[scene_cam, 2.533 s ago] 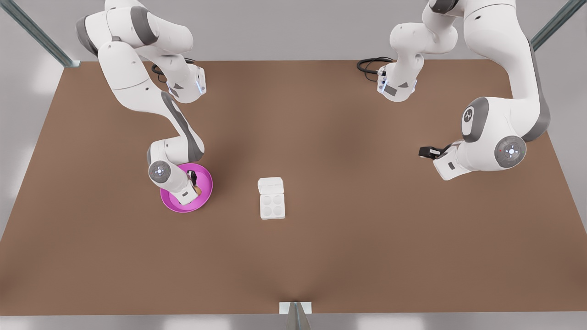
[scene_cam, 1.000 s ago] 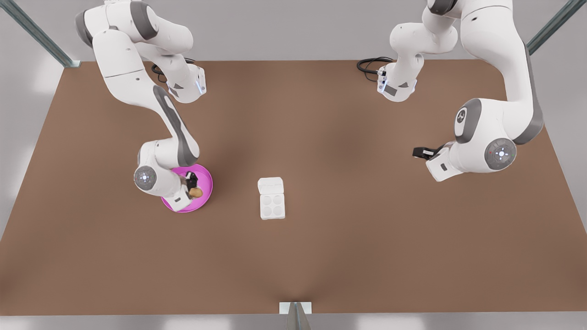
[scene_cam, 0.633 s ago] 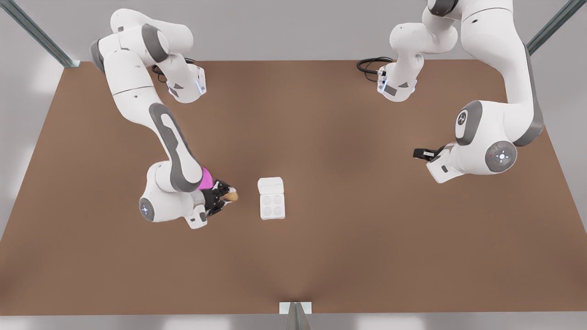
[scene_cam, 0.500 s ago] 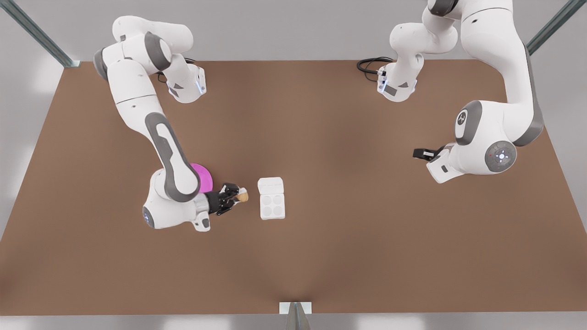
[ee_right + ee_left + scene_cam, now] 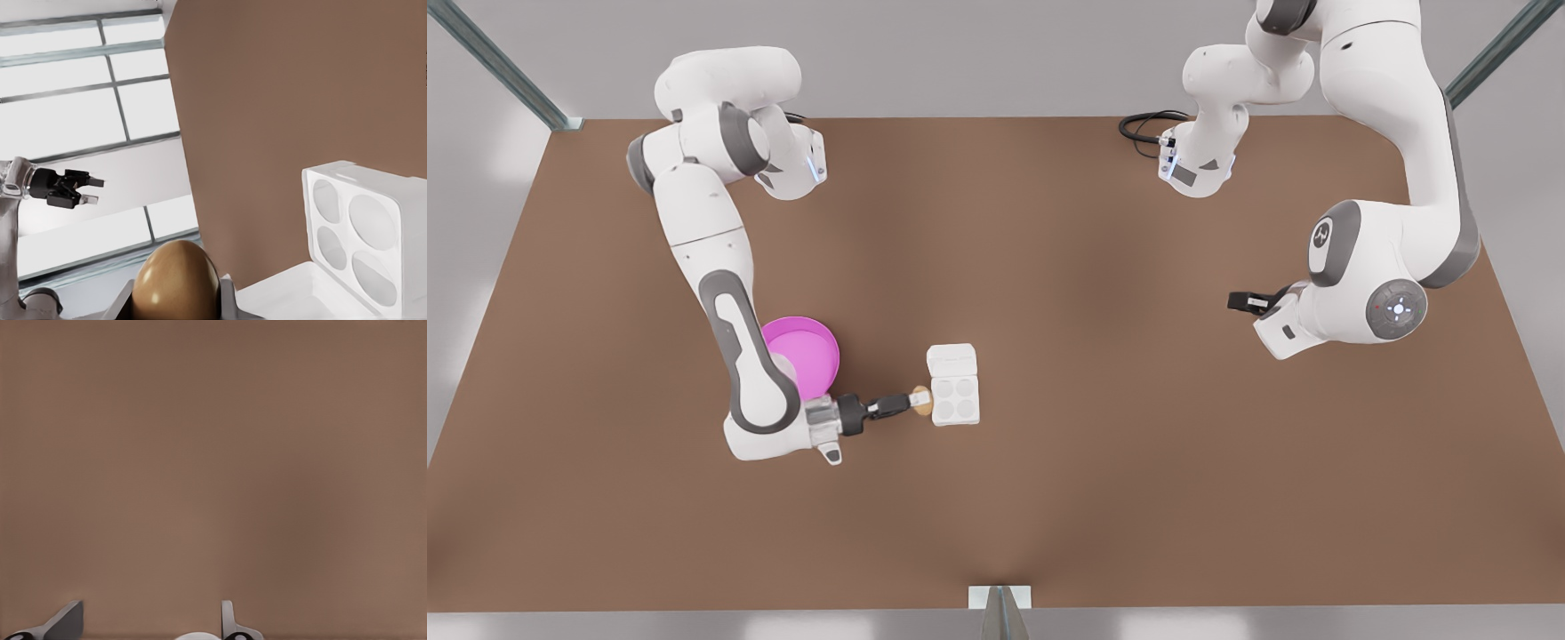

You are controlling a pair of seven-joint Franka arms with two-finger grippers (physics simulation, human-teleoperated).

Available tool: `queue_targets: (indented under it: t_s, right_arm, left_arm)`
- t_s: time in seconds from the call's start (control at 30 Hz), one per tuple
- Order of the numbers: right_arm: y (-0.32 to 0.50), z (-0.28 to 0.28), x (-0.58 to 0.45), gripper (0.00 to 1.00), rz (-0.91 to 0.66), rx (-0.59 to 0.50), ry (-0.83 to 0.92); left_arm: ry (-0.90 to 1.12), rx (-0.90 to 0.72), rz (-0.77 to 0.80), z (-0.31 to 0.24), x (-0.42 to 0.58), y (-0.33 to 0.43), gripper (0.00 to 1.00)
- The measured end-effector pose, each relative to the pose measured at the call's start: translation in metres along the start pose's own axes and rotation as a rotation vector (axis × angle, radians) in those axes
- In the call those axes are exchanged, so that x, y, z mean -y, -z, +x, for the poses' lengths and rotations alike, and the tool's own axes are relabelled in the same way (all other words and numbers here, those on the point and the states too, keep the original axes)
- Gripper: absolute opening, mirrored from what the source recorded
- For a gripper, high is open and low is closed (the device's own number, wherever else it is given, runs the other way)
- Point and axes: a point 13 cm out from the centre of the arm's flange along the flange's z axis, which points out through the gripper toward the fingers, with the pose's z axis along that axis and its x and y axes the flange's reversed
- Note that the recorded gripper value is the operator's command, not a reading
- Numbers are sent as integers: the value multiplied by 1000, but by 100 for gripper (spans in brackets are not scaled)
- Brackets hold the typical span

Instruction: Pack egg into the box and close the box lid

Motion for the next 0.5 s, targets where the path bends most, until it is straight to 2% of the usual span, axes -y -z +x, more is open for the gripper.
queue_targets:
  t_s: [0.5]
  right_arm:
    - [-6,-12,17,43,-29,6,-457]
  left_arm:
    - [9,-15,2,-3,-3,-7,100]
